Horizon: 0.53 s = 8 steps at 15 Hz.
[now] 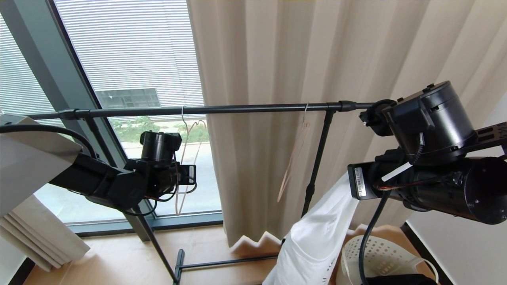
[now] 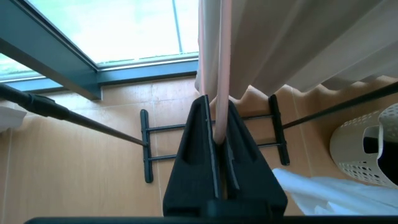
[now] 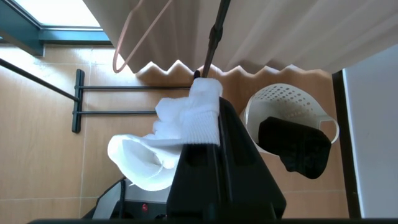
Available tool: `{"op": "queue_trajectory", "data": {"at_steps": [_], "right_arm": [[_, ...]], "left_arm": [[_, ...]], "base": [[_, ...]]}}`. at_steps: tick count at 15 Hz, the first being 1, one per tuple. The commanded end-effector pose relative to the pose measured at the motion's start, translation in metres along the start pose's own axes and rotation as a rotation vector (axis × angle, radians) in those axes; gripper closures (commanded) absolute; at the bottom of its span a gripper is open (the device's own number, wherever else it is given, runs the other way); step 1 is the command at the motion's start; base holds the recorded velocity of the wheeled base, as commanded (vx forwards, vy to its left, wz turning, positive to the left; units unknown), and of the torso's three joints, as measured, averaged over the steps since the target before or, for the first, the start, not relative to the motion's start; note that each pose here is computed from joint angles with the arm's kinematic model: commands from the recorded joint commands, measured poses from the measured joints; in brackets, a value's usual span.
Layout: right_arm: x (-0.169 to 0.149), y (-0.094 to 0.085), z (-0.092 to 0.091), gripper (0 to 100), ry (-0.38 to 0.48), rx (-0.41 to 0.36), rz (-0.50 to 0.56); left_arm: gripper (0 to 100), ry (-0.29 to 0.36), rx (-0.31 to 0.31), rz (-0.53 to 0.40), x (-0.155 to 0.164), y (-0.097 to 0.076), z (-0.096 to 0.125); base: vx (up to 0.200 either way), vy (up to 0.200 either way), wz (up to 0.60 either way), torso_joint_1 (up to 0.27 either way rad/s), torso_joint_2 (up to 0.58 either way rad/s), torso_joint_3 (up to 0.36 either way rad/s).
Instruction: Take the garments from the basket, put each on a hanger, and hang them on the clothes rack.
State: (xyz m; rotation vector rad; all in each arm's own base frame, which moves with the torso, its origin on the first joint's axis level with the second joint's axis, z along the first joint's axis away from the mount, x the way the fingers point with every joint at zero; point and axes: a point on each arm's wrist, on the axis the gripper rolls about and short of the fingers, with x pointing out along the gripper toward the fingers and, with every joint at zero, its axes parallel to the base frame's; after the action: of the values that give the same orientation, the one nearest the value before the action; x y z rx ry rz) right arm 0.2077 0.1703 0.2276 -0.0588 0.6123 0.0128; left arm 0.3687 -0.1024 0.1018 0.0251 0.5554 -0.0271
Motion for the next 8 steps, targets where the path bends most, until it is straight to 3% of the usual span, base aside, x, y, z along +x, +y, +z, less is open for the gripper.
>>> {"op": "queue_trajectory", "data": {"at_steps": [1, 8], "right_arm": [[0.000, 0.000, 0.000, 100, 0.000, 0.000, 0.000], [-0.001, 0.000, 0.000, 100, -0.002, 0.001, 0.001]], "left_arm": [[100, -0.002, 0.000, -0.001, -0.001, 0.000, 0.000], [100, -0.064, 0.000, 0.001, -0.031, -0.003, 0.014]], "base": [[0.000, 0.000, 0.00, 0.000, 0.00, 0.000], [0.000, 0.000, 0.00, 0.000, 0.00, 0.000]]}}
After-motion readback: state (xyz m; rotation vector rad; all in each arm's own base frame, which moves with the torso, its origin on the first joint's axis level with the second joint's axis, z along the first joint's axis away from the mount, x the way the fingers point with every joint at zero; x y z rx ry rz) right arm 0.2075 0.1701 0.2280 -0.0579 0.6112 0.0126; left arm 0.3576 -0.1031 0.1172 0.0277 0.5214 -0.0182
